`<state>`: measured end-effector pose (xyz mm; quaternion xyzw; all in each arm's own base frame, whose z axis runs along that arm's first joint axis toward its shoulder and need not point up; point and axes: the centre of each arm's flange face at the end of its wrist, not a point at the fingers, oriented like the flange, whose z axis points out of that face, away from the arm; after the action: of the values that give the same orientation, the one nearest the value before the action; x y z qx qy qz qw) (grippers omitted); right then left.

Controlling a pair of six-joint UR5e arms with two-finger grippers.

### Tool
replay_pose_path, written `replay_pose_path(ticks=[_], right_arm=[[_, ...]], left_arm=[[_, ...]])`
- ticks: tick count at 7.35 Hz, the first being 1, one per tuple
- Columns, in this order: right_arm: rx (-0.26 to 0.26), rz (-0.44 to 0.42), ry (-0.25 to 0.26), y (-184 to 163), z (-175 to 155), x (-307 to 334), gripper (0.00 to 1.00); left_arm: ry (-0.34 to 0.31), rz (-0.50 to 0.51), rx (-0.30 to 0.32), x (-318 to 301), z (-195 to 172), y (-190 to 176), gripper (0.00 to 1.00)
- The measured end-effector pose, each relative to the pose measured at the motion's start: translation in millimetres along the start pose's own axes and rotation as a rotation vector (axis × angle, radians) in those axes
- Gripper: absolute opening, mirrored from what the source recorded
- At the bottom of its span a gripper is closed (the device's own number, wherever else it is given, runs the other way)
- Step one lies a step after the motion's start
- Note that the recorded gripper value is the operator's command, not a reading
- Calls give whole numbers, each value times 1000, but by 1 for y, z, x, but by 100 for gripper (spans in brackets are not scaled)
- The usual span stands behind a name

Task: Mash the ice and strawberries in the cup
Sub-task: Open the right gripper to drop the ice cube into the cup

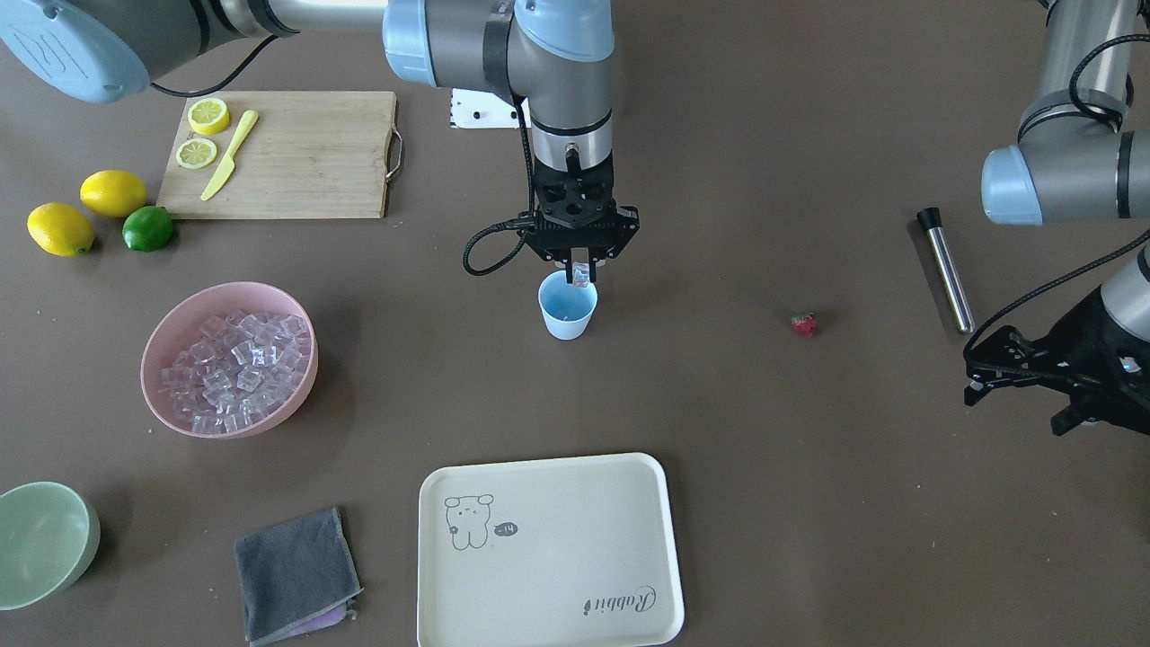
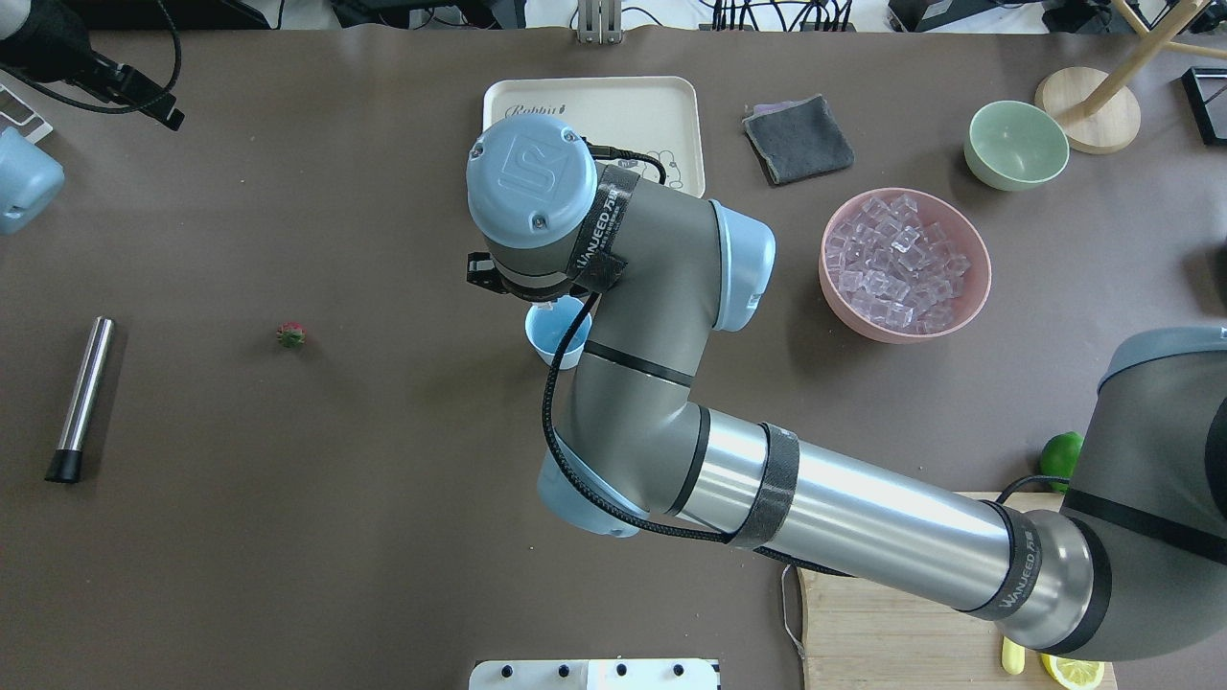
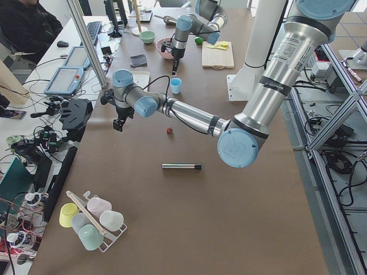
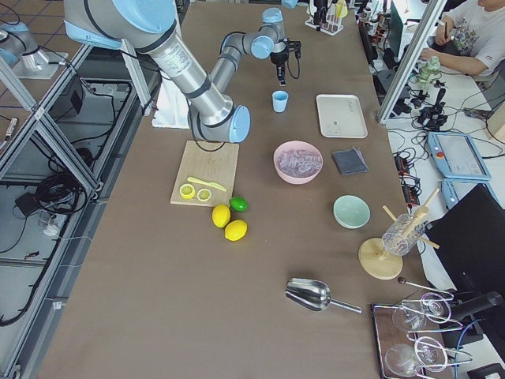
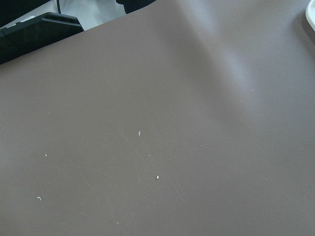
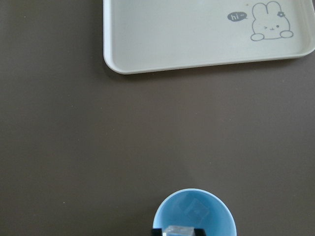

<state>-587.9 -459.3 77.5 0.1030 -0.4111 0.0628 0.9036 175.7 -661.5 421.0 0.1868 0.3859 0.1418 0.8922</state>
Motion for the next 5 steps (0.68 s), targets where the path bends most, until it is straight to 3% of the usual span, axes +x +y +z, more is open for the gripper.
replay_pose_path(ticks=[4, 5], right_arm=[[-10, -20, 30, 13, 31, 12, 8], [-13, -23, 32, 15, 33, 13, 13]], left_arm=[[-15, 4, 8, -2, 2, 0, 98], [-17, 4, 9, -2, 2, -1, 98]])
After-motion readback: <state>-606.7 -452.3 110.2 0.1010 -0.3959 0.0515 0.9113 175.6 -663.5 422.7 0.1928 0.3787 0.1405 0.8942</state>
